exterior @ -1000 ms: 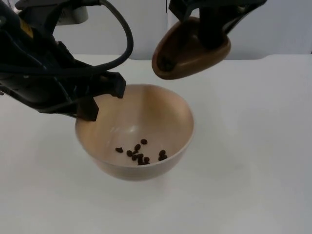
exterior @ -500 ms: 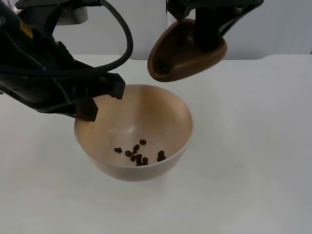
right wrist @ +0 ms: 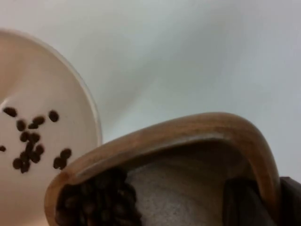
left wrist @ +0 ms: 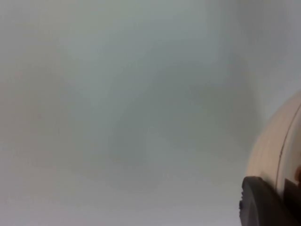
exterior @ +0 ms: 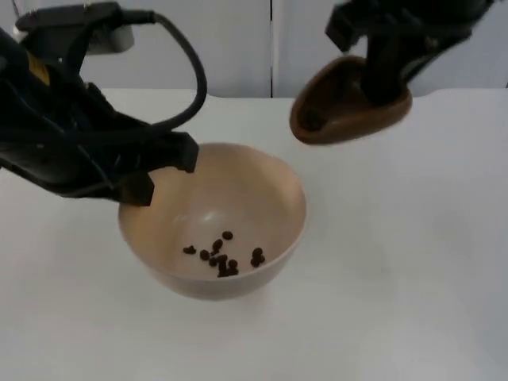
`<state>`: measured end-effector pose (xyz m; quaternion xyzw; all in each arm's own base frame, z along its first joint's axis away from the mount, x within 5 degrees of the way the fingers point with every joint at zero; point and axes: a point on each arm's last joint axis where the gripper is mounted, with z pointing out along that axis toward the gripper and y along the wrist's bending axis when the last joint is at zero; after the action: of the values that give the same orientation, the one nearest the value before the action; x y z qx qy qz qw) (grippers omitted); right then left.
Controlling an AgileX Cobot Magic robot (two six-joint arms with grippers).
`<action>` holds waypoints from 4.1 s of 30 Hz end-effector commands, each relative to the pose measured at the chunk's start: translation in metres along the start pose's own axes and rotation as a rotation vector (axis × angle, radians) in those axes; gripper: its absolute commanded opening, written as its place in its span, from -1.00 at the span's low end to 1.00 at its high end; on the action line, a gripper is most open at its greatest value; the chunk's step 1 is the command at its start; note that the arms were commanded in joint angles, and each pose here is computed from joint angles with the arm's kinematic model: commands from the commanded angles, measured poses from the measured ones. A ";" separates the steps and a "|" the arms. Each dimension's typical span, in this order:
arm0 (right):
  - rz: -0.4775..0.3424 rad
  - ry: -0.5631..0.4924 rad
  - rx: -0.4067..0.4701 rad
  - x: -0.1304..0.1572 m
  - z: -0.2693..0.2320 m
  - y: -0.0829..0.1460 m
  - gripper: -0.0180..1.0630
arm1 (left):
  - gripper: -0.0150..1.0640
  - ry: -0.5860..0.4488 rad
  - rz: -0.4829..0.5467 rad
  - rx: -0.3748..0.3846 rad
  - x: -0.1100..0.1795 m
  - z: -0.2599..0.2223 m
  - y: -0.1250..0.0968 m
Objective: Pick up the bowl with the left hand and pour the coffee beans from the cup into the bowl with the right hand.
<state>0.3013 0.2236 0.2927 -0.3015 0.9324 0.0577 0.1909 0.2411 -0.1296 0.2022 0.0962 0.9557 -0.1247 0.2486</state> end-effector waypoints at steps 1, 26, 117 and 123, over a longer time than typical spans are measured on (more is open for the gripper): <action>0.033 -0.025 -0.017 0.008 0.003 -0.008 -0.96 | -0.98 -0.026 -0.016 0.001 -0.001 0.002 0.001; 0.286 -0.011 0.012 0.091 0.081 -0.030 -0.96 | -0.98 0.025 -0.186 -0.113 -0.001 0.047 0.054; 0.432 -0.427 0.048 0.097 -0.019 -0.063 0.34 | 0.22 -0.408 -0.095 -0.029 -0.022 -0.091 0.033; 0.372 -0.641 0.051 0.109 -0.086 -0.055 0.34 | 0.22 -0.530 -0.073 -0.009 -0.017 -0.128 0.029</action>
<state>0.2307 0.1041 0.3243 -0.0802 0.8710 0.1625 0.4566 0.2099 -0.0699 0.3082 0.0248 0.8655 -0.1503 0.4772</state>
